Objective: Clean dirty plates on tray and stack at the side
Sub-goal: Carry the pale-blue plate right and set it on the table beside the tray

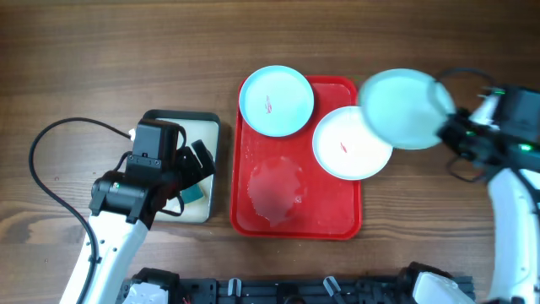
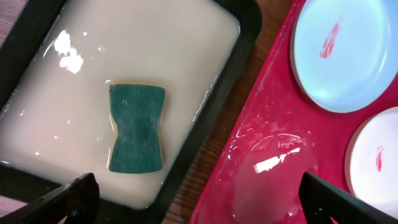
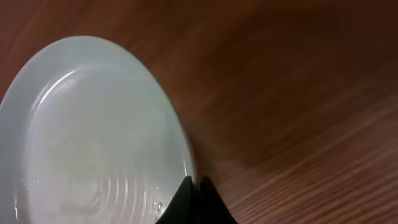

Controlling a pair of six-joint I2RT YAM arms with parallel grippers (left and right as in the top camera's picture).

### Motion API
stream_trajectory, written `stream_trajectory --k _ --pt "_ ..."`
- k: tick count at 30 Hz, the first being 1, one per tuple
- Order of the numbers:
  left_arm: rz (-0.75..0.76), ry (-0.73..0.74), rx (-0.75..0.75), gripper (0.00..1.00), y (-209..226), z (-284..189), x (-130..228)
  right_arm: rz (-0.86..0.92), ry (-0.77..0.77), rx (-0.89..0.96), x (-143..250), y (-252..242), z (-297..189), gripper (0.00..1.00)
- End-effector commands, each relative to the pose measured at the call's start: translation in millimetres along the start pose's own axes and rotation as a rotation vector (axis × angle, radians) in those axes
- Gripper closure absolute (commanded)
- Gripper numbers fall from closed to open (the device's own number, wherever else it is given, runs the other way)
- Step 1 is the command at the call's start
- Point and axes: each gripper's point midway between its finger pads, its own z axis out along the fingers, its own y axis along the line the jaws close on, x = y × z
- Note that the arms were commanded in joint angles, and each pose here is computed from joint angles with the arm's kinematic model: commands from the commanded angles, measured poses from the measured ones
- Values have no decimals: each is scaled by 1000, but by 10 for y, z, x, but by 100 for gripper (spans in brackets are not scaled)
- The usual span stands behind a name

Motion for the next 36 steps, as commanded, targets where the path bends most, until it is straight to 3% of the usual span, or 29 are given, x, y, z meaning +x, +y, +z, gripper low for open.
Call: stream_trajectory --k 1,5,11,12,13,14,18,21,25,30,36 --pt "6 -10 15 0 -33 -36 -45 233 -12 97 -210 -538 85 96" --pt "6 -10 15 0 -33 -36 -45 326 24 278 -192 -1081 312 96" --pt "6 -10 15 0 -33 -36 -45 349 218 454 280 -1446 581 96" --pt "6 -10 15 0 -33 -36 -45 351 235 418 309 -1392 613 95" --pt "6 -10 15 0 -33 -36 -45 335 241 336 264 -1246 615 78" --pt "6 -10 15 0 -33 -36 -45 324 235 280 213 -1138 593 71" --pt "6 -10 15 0 -33 -36 -45 133 141 9 -20 -472 233 56" --pt "6 -10 15 0 -33 -36 -45 -101 93 -125 129 65 -155 55" --pt "6 -11 15 0 -34 -36 -46 -412 128 -208 526 531 -187 55" --pt "6 -10 15 0 -33 -36 -45 -578 136 -69 704 591 471 55" --pt "6 -11 15 0 -34 -36 -46 -645 248 -128 892 643 1106 61"
